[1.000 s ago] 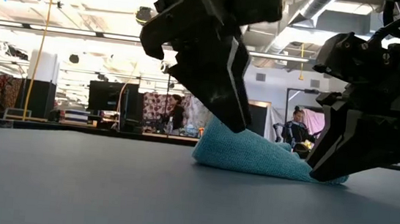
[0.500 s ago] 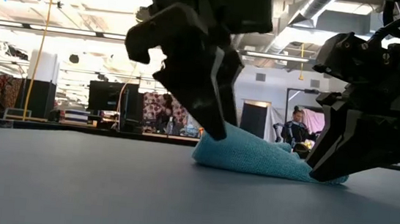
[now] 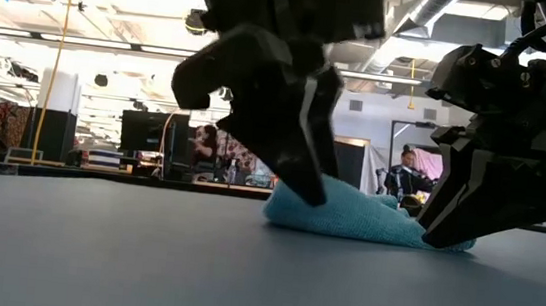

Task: Roll towel
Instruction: Roll the blue microfiber towel

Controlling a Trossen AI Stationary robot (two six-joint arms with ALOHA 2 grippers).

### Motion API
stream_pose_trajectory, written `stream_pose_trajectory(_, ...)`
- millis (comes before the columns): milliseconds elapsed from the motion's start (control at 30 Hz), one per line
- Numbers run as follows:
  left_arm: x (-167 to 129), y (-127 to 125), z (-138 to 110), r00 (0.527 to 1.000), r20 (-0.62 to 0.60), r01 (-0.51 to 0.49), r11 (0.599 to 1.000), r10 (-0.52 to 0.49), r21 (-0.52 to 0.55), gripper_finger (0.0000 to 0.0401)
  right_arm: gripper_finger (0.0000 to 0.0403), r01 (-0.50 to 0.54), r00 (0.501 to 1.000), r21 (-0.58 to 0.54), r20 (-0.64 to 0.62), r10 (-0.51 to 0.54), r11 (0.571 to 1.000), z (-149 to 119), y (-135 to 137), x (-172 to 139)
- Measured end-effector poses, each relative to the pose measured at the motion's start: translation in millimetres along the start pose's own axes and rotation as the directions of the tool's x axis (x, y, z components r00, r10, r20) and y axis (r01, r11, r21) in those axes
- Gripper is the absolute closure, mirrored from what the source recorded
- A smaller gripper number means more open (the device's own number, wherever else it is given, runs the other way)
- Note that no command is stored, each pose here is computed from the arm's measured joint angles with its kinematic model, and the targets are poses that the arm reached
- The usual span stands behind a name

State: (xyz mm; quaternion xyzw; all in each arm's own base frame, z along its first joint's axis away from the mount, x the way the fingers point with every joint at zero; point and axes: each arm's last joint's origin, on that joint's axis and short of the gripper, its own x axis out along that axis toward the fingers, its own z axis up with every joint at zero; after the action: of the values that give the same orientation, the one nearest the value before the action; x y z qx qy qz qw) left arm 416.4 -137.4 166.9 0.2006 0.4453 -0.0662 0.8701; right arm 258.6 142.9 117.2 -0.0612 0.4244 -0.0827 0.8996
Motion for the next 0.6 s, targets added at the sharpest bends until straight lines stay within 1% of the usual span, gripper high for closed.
stream_pose_trajectory(133,-3.0,-5.2,4.4,0.998,0.030,-0.054,0.996,0.052,0.065,0.0152,0.0264,0.001,1.000,-0.001,-0.002,-0.001,1.000,-0.1,-0.1,0.0)
stream_pose_trajectory(233,-4.9,-7.0,6.5,0.998,0.048,-0.054,0.994,0.050,0.098,0.0152,0.0264,0.001,1.000,-0.001,-0.002,-0.001,1.000,-0.1,-0.1,0.0)
stream_pose_trajectory(333,-5.4,-6.7,6.6,0.998,0.049,-0.046,0.994,0.041,0.100,0.0152,0.0264,0.001,1.000,-0.001,-0.002,-0.001,1.000,-0.1,-0.1,0.0)
stream_pose_trajectory(433,-4.9,-6.4,6.2,0.999,0.051,-0.005,0.997,0.001,0.078,0.0152,0.0264,0.001,1.000,-0.001,-0.002,-0.001,1.000,-0.1,-0.1,0.0)
stream_pose_trajectory(500,-3.4,-4.7,5.1,0.997,0.049,0.052,0.998,-0.054,0.047,0.0152,0.0264,0.001,1.000,0.000,-0.001,-0.001,1.000,0.0,-0.1,0.0)
stream_pose_trajectory(600,0.1,-0.5,0.0,0.996,0.012,0.092,0.996,-0.092,-0.005,0.0152,0.0264,0.001,1.000,0.000,-0.001,-0.001,1.000,0.0,-0.1,0.0)
